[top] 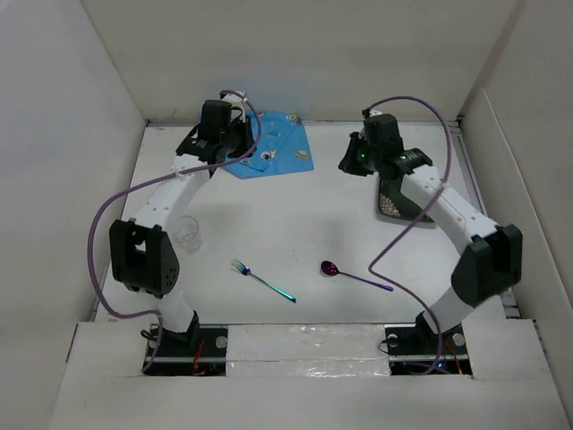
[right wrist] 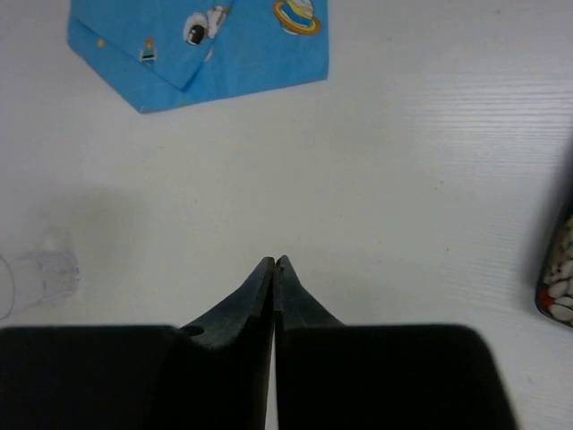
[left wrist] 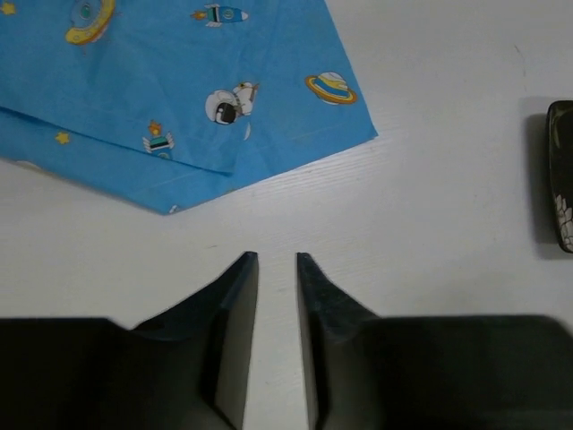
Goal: Set the dinner table for one person
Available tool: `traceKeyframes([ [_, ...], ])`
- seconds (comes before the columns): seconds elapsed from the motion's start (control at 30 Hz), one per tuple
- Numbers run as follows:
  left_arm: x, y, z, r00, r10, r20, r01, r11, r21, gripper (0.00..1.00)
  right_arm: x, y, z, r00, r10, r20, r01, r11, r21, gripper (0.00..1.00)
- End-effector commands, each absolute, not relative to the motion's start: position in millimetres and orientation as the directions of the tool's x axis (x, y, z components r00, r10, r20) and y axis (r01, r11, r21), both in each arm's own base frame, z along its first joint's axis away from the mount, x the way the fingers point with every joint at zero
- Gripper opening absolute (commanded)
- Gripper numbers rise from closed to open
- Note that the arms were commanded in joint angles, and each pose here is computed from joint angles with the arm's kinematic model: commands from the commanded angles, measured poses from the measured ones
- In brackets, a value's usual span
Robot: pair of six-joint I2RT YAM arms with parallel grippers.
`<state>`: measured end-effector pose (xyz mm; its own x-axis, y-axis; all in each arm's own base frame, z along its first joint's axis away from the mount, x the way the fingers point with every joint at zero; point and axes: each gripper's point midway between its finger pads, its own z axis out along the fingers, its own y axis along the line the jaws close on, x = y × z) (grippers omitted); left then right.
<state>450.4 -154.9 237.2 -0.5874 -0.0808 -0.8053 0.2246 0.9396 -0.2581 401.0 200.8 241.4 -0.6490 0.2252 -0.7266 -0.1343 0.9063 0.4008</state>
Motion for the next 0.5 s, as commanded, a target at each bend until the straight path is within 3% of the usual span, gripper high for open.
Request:
traceKeyframes([
  [0.0,466,-156,242,-0.572,-0.05,-0.819,0.201,0.959,-0.199,0.25,445,201,222,-0.63,0.287,-0.721,-0.043,0.915,0.402,0.14],
  [0.03,471,-158,223,-0.609,-0.042,-0.792,0.191,0.962,-0.197,0.35,463,200,203,-0.643,0.294,-0.707,-0.003,0.922,0.387,0.36],
  [0.07,476,-158,214,-0.62,-0.04,-0.784,0.181,0.964,-0.193,0.37,471,203,192,-0.658,0.29,-0.695,0.005,0.924,0.381,0.36],
  [0.1,479,-158,210,-0.632,-0.038,-0.774,0.173,0.966,-0.189,0.39,478,205,180,-0.674,0.285,-0.682,0.018,0.929,0.37,0.51],
  [0.13,484,-161,189,-0.669,-0.029,-0.743,0.168,0.968,-0.188,0.41,492,209,185,-0.662,0.29,-0.691,0.023,0.929,0.368,0.55],
  [0.2,491,-167,171,-0.697,-0.035,-0.716,0.164,0.964,-0.207,0.41,500,211,132,-0.746,0.261,-0.613,0.076,0.948,0.31,0.58],
  [0.47,511,-172,145,-0.716,-0.086,-0.693,0.108,0.967,-0.231,0.41,548,241,88,-0.777,0.319,-0.543,0.128,0.924,0.36,0.59],
])
